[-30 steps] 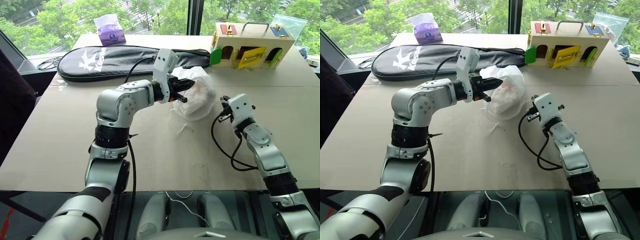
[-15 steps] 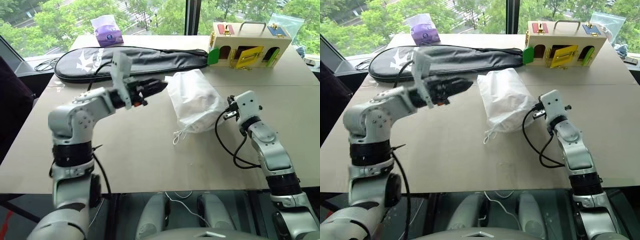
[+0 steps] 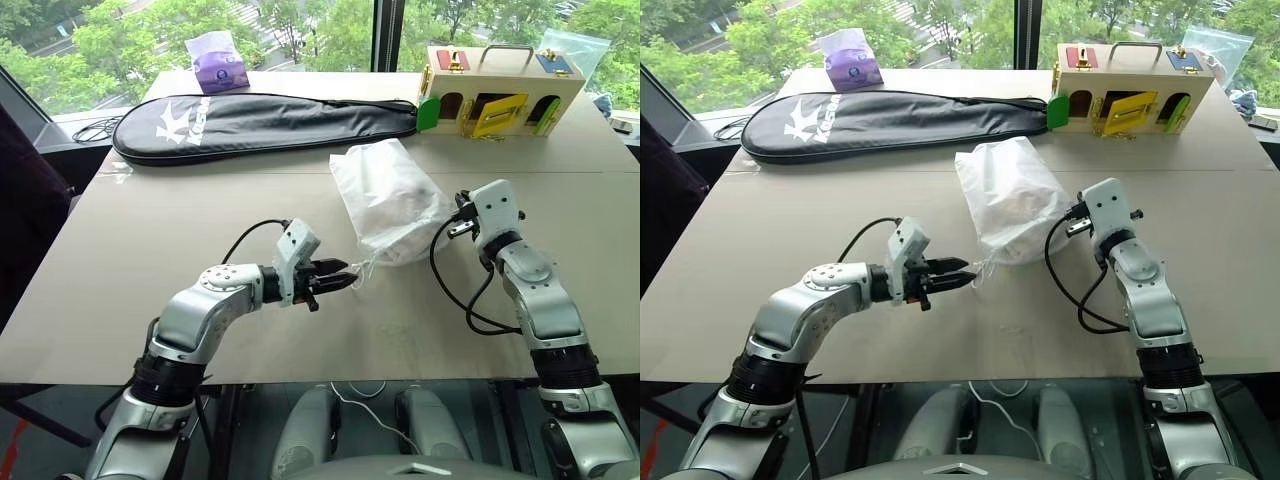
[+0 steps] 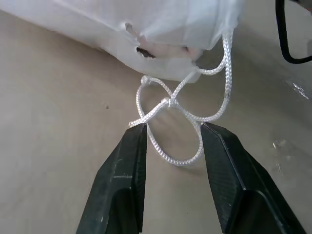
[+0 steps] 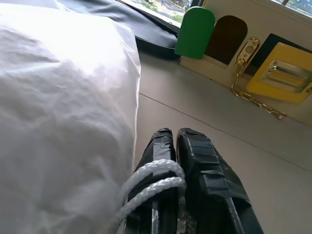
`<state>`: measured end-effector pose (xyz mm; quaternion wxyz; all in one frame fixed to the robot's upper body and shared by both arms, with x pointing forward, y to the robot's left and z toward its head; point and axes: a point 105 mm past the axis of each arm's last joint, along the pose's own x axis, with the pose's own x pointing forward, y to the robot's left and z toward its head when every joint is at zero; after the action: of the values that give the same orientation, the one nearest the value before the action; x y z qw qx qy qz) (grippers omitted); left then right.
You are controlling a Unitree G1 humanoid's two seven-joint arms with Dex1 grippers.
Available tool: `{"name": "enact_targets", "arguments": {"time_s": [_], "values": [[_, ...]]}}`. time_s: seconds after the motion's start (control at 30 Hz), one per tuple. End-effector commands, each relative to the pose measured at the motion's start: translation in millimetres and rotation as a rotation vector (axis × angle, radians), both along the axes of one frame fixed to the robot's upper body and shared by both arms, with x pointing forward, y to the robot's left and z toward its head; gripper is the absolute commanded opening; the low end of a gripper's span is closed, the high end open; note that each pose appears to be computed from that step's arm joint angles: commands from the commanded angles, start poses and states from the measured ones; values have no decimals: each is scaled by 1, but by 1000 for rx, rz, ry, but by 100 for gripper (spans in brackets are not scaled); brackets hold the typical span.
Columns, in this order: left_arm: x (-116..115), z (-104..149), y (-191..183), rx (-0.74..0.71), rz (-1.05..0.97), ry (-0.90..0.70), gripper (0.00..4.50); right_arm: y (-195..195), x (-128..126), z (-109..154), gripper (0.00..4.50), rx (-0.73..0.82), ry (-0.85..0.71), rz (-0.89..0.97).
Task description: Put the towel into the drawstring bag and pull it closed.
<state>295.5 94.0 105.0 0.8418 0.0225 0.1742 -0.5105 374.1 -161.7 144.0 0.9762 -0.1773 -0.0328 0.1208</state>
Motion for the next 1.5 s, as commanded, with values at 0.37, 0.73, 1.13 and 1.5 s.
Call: {"name": "enact_targets", "arguments": {"time_s": [0.37, 0.73, 1.13, 1.5], "values": [[25, 7, -20, 34, -6, -214, 175, 6, -5, 11, 0, 9, -44, 13], [23, 4, -34, 15, -58, -214, 175, 6, -6, 9, 0, 12, -35, 11], [24, -3, -28, 24, -22, -174, 10, 4, -6, 11, 0, 14, -44, -2], [60, 52, 41, 23, 458, -565, 10, -54, 1, 23, 0, 85, -102, -292]]}}
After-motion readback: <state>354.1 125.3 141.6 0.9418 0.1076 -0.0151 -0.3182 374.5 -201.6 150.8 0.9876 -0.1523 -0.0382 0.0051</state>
